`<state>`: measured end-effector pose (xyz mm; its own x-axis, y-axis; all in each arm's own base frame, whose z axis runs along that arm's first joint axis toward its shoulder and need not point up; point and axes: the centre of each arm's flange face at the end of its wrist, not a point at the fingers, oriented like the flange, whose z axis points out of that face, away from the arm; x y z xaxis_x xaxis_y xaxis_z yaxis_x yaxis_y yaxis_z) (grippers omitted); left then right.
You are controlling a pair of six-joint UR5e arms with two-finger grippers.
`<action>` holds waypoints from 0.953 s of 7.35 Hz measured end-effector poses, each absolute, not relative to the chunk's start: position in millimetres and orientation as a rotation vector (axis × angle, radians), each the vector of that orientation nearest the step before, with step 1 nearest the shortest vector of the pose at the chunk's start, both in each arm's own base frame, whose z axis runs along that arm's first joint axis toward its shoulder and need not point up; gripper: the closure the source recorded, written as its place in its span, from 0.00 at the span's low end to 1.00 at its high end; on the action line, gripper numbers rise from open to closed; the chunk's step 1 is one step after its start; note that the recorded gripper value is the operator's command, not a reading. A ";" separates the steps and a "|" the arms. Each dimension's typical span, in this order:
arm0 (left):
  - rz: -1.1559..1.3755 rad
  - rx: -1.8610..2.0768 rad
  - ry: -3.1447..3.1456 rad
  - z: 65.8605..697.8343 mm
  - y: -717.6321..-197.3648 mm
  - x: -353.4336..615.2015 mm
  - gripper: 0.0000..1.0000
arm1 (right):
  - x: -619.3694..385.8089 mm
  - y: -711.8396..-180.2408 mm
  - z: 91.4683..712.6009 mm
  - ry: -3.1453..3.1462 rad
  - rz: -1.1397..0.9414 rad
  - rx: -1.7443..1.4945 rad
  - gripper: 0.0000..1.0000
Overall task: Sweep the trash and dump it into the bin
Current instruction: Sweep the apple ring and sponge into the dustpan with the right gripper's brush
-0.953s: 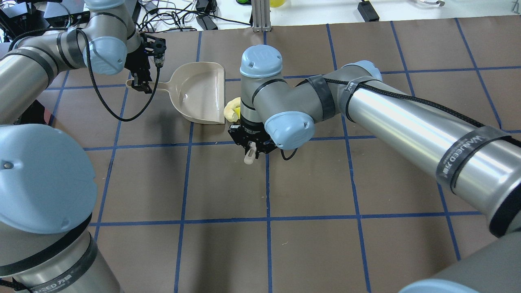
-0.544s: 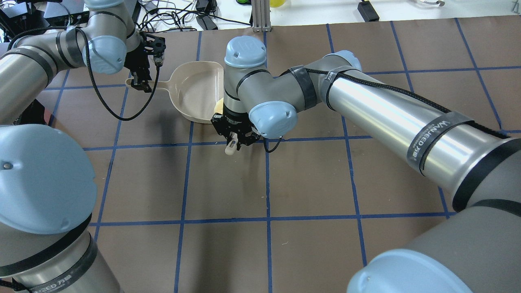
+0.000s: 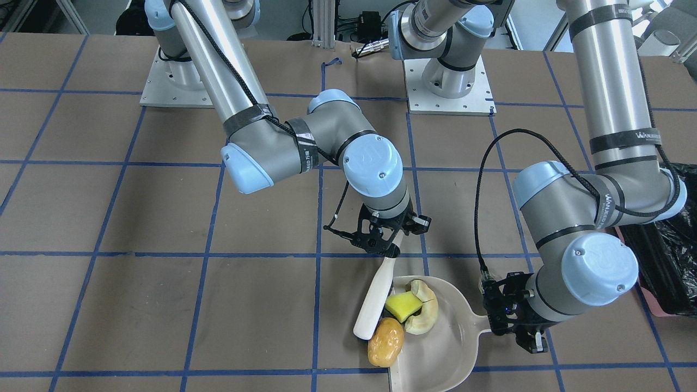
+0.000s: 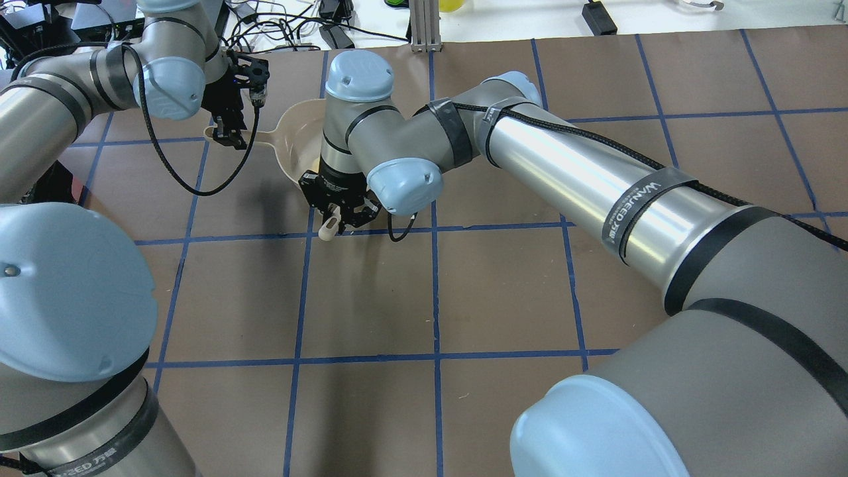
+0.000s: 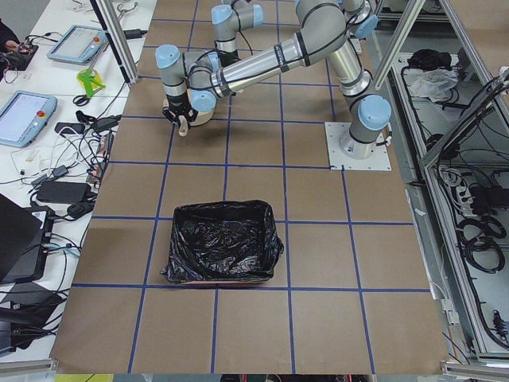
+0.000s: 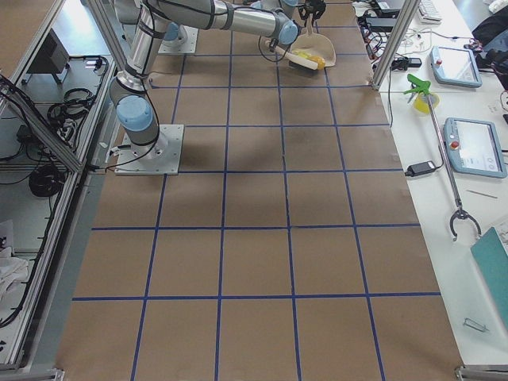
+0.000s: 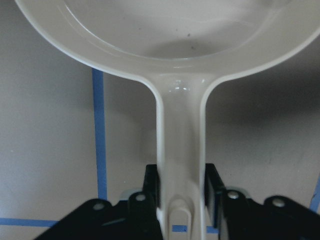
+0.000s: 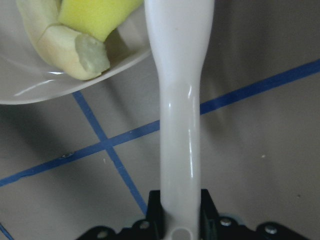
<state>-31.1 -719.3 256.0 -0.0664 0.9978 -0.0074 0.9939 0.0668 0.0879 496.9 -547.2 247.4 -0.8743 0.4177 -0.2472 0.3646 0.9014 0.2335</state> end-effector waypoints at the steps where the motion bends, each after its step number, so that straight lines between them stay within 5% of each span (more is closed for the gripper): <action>1: 0.091 2.100 2.246 256.2 -719.3 -31.1 0.87 | 507.9 -545.8 245.0 2.750 0.252 0.585 1.00; 7: 0.082 2.099 2.243 259.8 -719.9 -31.3 0.88 | 522.9 -530.5 280.9 2.738 0.223 0.599 1.00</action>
<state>-31.3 -719.9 259.8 -0.0657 0.9977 -0.0140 0.9941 0.0666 0.0858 522.9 -530.5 280.9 -0.8578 0.4293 -0.2827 0.3779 0.8995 0.2194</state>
